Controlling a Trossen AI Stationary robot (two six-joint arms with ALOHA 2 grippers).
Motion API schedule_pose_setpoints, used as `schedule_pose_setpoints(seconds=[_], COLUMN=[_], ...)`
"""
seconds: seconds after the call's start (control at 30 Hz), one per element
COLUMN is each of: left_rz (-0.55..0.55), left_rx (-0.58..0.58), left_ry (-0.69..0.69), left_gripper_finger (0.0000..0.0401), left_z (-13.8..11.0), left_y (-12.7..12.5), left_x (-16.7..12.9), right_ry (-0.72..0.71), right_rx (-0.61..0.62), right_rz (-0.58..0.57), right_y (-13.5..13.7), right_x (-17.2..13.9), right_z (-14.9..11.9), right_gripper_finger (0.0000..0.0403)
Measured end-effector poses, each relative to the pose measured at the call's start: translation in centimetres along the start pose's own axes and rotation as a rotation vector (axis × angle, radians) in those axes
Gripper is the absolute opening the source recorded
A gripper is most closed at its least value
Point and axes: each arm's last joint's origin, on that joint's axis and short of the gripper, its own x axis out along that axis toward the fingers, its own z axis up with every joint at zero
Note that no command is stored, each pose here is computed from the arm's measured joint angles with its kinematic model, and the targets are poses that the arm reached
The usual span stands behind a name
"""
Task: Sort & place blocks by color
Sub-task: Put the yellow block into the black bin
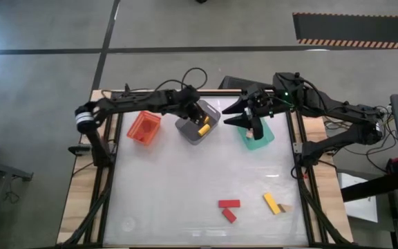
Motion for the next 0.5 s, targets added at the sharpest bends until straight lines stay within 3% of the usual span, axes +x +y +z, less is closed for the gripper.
schedule_pose_setpoints(seconds=[0.23,0.5], left_rz=[0.073,0.094], left_rx=[0.034,0.038], left_ry=[0.116,0.149], left_gripper_finger=[0.0114,0.0115], left_z=[-1.4,-1.8], left_y=[0.7,0.9], left_x=[3.1,4.4], right_ry=[-0.003,0.032], right_rx=[0.0,0.014], right_rz=[-0.027,-0.058], right_y=[-0.1,-0.3], right_x=[0.0,0.0], right_z=[0.0,-0.4], right_gripper_finger=[0.0178,0.0178])
